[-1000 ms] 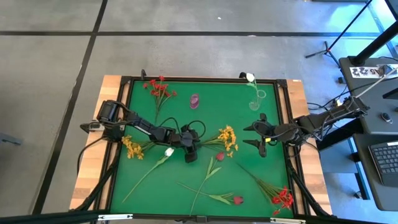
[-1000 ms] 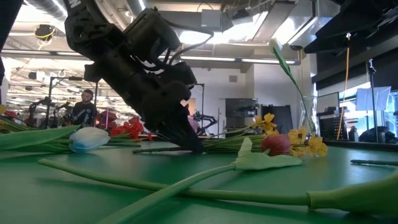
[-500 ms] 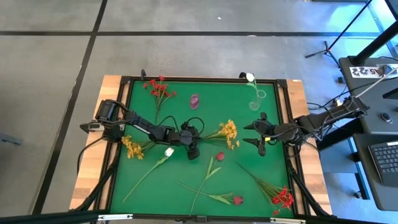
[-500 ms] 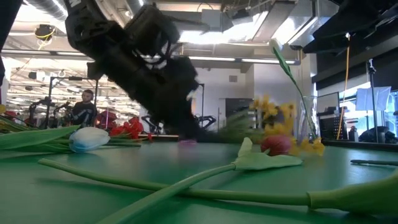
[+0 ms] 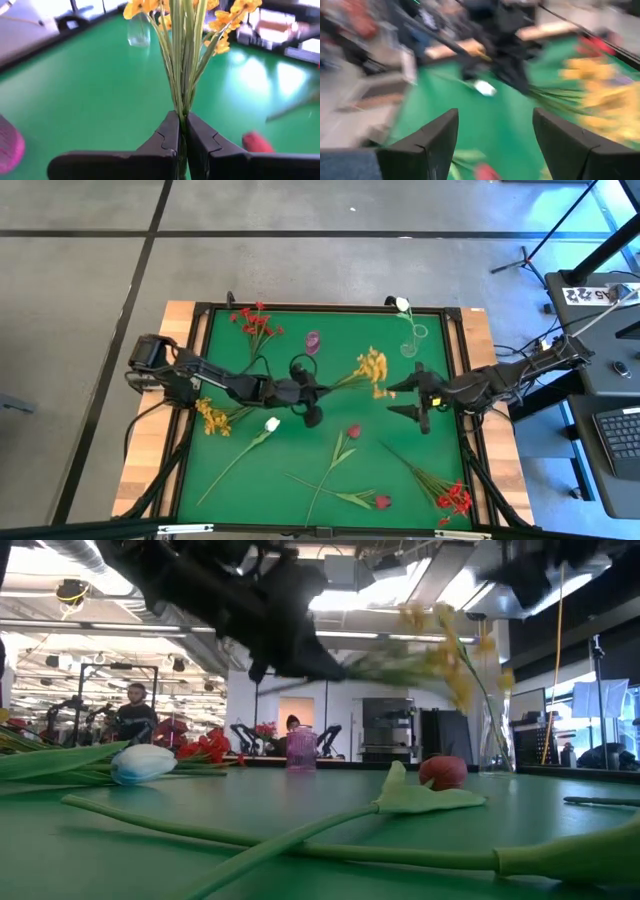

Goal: Sort flowers into vase by color
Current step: Put the right yellow flowers into the transparent vase

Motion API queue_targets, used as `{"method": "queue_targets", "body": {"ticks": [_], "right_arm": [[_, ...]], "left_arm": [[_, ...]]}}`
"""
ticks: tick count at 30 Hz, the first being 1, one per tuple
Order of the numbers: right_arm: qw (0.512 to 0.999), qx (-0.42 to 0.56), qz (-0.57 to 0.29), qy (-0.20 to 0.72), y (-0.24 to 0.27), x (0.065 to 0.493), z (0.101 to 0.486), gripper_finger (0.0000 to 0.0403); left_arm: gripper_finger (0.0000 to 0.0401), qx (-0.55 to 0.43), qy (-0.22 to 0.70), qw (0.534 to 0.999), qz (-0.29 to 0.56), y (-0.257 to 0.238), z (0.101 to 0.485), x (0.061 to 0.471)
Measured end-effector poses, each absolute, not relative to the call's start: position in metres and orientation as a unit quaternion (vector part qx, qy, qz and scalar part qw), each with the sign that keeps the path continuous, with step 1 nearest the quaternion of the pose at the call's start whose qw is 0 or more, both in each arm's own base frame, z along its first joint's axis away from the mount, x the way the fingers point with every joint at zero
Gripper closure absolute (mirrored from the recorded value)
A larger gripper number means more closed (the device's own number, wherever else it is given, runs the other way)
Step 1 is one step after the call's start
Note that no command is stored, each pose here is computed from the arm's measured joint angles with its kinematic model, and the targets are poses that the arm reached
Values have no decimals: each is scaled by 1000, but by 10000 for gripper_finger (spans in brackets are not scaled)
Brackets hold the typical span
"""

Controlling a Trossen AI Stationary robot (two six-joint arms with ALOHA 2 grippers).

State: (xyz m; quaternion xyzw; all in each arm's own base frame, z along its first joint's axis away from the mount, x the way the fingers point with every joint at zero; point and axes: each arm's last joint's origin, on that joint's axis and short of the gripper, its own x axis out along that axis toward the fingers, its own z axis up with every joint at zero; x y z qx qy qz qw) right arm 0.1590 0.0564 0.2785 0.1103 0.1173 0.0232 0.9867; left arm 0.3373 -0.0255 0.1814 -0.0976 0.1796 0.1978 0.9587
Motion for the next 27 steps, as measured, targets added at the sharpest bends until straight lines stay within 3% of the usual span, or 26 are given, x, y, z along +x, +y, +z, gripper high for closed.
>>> {"method": "queue_targets", "body": {"ticks": [4, 8, 20, 27], "right_arm": [[990, 101, 86, 54, 60, 161, 292, 148], [992, 80, 92, 34, 60, 161, 296, 148], [998, 46, 2, 37, 60, 173, 290, 148], [999, 7, -31, -32, 64, 188, 297, 148]], "left_arm": [[394, -104, 136, 961, 219, -24, 205, 331], [393, -113, 91, 963, 227, -22, 229, 323], [388, -134, -68, 977, 149, -23, 285, 310], [387, -147, -94, 981, 85, -31, 292, 309]]}}
